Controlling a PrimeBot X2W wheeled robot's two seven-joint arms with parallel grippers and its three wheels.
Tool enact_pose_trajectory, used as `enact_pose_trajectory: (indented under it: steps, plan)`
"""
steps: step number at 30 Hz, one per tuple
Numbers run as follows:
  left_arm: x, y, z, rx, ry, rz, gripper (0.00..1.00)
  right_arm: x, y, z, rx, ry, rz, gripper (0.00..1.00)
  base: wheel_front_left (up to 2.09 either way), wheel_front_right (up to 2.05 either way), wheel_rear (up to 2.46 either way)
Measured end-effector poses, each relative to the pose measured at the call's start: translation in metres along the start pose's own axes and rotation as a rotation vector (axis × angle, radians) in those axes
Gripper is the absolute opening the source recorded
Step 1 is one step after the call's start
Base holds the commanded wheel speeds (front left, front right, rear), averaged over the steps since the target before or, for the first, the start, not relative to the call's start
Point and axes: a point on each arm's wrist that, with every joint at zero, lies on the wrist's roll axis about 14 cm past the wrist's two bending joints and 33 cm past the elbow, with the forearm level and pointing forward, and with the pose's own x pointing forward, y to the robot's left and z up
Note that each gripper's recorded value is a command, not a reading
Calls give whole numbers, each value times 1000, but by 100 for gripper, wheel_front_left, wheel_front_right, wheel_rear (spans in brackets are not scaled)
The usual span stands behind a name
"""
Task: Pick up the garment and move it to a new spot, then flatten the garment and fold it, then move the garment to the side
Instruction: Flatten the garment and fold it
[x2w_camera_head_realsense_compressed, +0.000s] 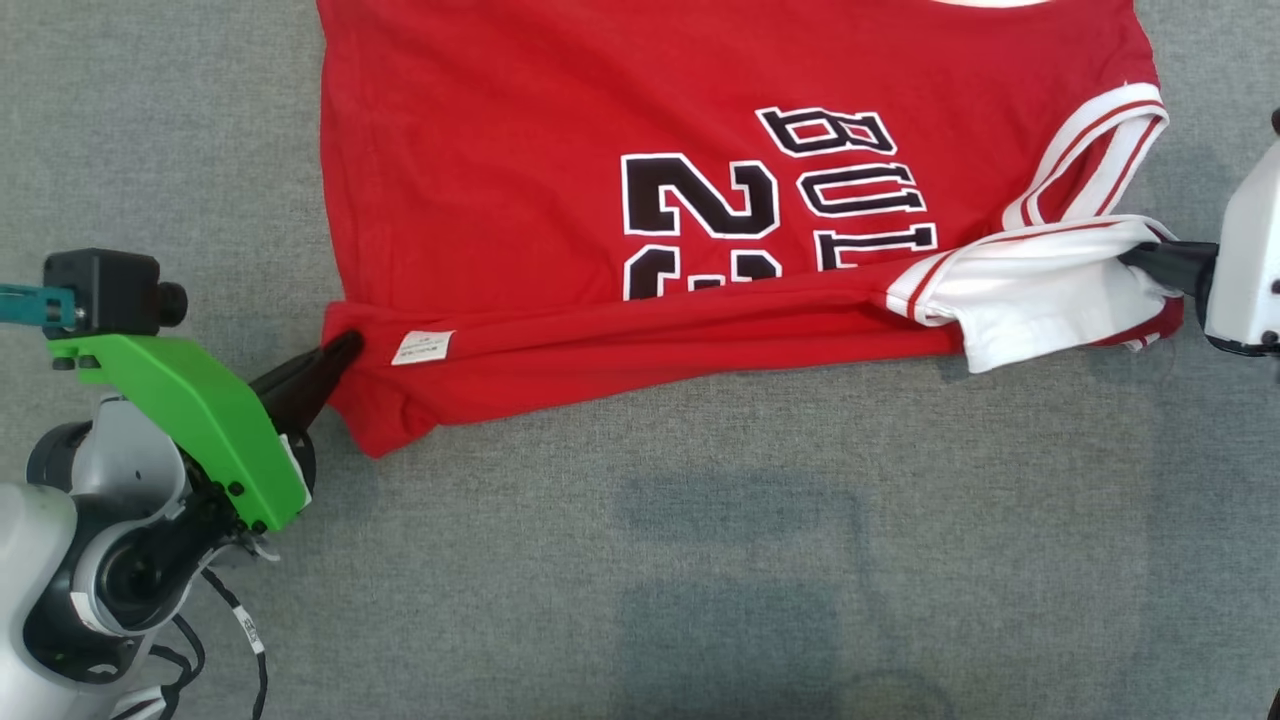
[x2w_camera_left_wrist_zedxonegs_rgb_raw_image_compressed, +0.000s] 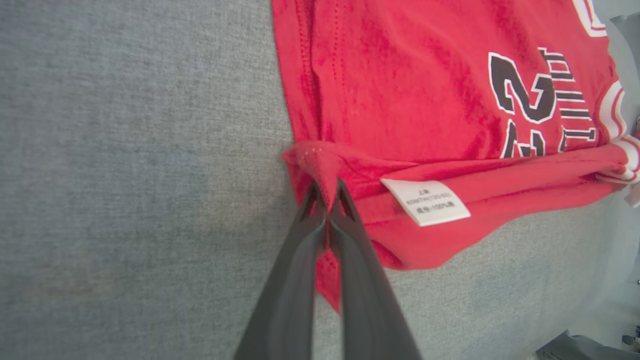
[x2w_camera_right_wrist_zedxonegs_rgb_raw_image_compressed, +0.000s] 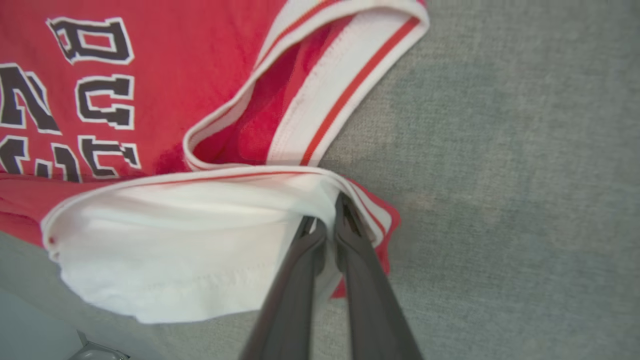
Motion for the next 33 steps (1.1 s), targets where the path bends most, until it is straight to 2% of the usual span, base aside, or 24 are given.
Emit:
enact_pose_trajectory:
  steps: [1,2,3,4,12,19,22,27,33]
  plan:
    - [0,0,-2,4,4,2,44,1,1,1,1,-10,-2,100,0,0,0]
    - [0,0,-3,5,6,4,51,2,2,2,-2,-21,-3,100,0,0,0]
    - [0,2,-2,11,-1,11,80,2,2,5,-4,-39,-7,100,0,0,0]
    - [0,4,-1,15,-8,21,100,2,1,7,-2,-53,-11,100,0,0,0]
    - [-16,1,17,31,-141,32,100,-26,-4,46,-2,-325,-44,100,0,0,0]
    - [-41,-20,16,29,-308,1,100,-64,-8,33,-28,-491,-38,100,0,0,0]
    - [-46,-27,5,8,-343,-7,100,-68,-15,6,-32,-489,-61,100,0,0,0]
    - [-38,-33,-14,-10,-331,-12,100,-50,-31,-37,-29,-428,-107,100,0,0,0]
    - [-27,-23,-27,16,-283,27,100,-28,-30,-52,-4,-397,-89,100,0,0,0]
